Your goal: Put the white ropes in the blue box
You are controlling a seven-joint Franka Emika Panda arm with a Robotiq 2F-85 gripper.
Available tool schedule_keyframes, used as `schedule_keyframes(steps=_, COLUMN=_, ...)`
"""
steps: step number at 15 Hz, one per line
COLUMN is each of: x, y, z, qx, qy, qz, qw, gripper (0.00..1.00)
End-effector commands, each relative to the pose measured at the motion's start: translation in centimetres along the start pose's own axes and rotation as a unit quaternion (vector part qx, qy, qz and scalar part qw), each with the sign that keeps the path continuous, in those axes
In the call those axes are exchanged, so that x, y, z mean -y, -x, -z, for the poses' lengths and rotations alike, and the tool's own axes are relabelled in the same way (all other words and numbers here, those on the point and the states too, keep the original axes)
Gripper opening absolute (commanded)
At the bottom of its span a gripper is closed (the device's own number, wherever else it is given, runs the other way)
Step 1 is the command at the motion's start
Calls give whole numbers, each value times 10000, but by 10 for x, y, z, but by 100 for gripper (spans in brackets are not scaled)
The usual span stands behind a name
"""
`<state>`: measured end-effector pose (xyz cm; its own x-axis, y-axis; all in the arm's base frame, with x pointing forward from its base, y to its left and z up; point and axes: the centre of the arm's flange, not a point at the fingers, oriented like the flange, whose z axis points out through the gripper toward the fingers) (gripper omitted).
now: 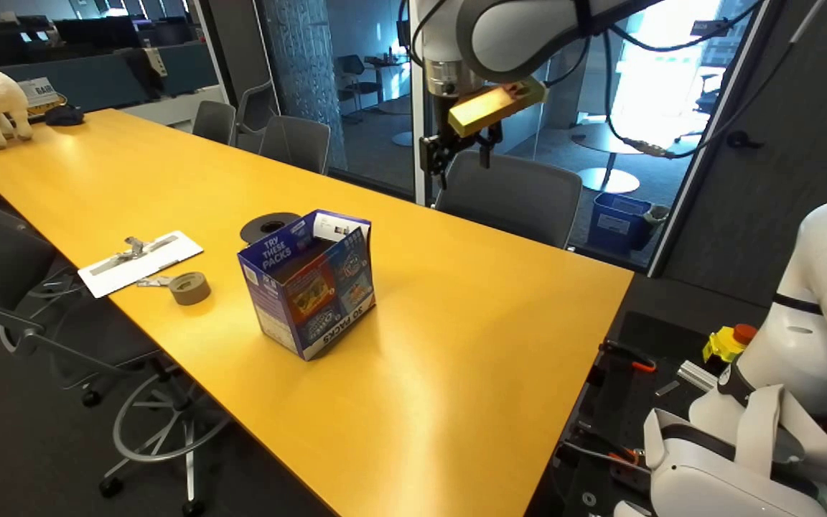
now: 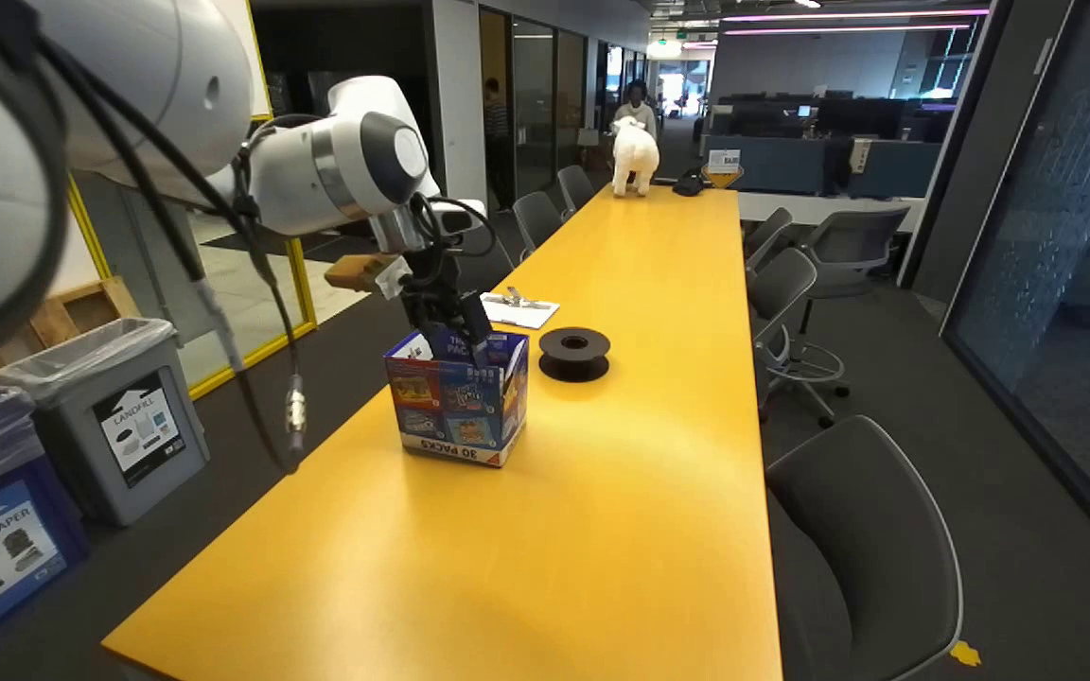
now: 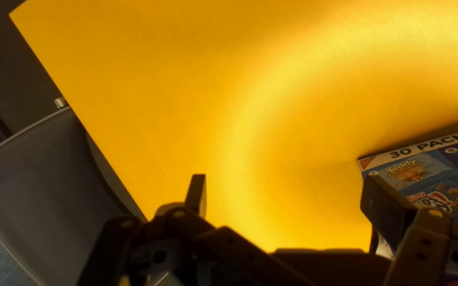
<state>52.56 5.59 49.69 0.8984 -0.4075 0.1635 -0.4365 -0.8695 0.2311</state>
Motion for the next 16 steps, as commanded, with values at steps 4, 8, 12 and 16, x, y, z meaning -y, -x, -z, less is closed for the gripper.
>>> schedule_keyframes(steps=4, x=-100, y=101, z=15, qx=-283, qy=-462, qz=3, qw=9985, gripper=100)
schedule_keyframes(steps=8, x=-158, y=143, z=17, qx=-169, qy=-648, qz=481, qw=9966, gripper=100)
schedule_keyframes(steps=12, x=-207, y=156, z=31, qx=-43, qy=-833, qz=897, qw=9925, gripper=100)
schedule_keyframes(steps=16, x=-223, y=162, z=38, qx=2, qy=-922, qz=1190, qw=9886, gripper=100)
